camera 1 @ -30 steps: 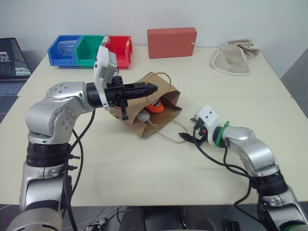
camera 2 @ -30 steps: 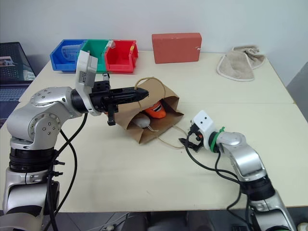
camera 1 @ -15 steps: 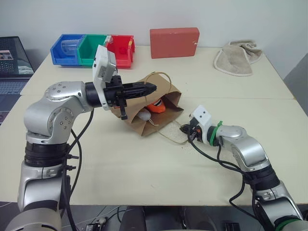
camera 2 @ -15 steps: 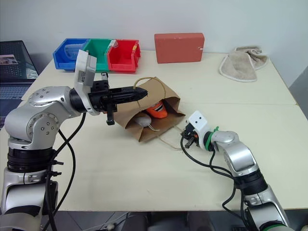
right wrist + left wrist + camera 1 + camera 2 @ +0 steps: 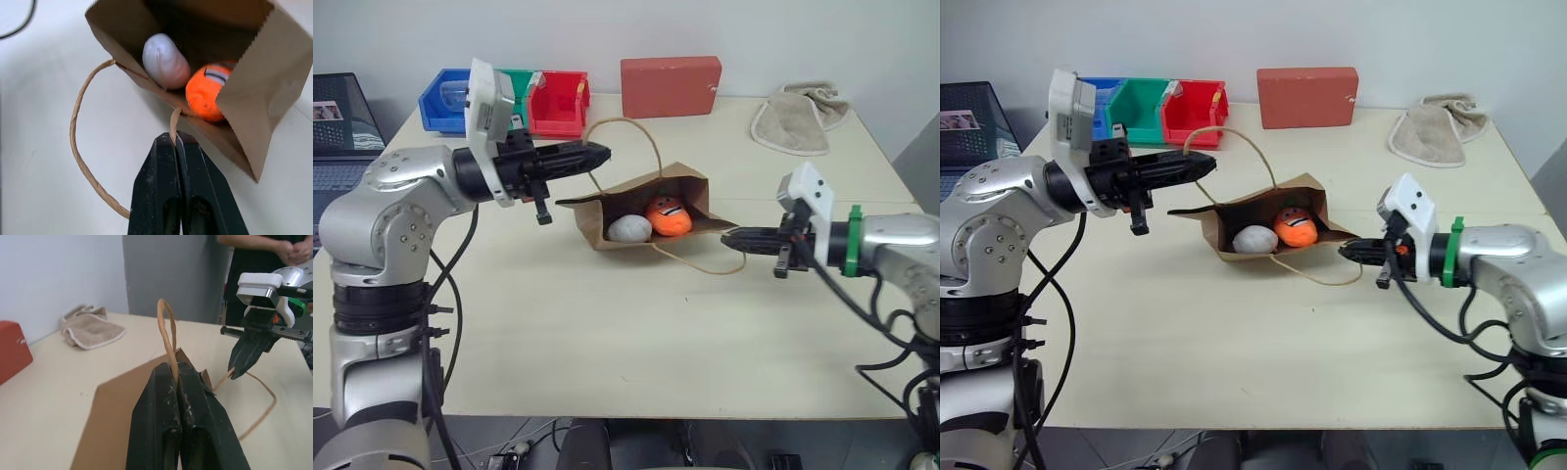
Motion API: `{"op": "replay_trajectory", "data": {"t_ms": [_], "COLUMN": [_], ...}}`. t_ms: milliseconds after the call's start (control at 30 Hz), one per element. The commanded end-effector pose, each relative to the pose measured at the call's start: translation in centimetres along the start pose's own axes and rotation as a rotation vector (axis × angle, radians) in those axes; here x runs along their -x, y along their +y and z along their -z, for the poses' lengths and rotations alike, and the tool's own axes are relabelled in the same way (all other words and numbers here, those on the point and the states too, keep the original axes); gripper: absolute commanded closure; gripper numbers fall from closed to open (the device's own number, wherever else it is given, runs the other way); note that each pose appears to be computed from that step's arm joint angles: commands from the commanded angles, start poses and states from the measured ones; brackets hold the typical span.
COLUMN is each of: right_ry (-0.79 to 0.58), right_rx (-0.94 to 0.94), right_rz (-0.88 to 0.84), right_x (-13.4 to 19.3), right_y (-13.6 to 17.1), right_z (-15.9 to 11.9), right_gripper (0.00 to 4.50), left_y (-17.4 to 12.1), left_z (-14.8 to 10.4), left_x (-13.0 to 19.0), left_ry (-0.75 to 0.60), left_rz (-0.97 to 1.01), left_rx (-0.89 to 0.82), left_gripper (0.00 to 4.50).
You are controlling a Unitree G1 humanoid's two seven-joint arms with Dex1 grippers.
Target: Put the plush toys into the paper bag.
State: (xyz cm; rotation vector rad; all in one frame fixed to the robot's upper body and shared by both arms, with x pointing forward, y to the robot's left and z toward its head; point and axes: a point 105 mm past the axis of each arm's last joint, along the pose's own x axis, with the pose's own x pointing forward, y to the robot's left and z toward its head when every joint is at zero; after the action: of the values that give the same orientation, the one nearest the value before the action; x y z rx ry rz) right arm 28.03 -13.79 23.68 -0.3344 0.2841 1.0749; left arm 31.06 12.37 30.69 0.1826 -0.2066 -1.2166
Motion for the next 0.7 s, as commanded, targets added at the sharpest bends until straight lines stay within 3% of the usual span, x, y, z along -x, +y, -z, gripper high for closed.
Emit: {"op": "replay_trajectory", "data": {"t_ms": [33, 267, 633, 700], "right_ry": [-0.018, -0.049, -0.082, -0.111], "right_rx": [-0.015, -0.073, -0.119, -0.113], "right_rz": [-0.022, -0.043, 0.034, 0.055], "right_x": [1.7, 2.7, 0.4, 0.6], "right_y": [-0.4, -1.9, -4.5, -4.8], "right_z": [-1.4, -3.5, -4.3, -5.0], "right_gripper": [4.46, 4.46, 4.46, 4.08], "left_y": [0.3, 1.7, 2.7, 2.8], "left_z": [-1.7, -2.0, 1.2, 1.3], "left_x": [-0.9, -2.2, -2.6, -1.9], "left_ry": [-0.058, -0.063, -0.020, -0.012], "left_rz": [0.001, -0.014, -0.065, -0.076], "left_rx": [-0.050, -0.042, -0.004, 0.013], "left_gripper": [4.50, 4.50, 4.50, 4.30]}}
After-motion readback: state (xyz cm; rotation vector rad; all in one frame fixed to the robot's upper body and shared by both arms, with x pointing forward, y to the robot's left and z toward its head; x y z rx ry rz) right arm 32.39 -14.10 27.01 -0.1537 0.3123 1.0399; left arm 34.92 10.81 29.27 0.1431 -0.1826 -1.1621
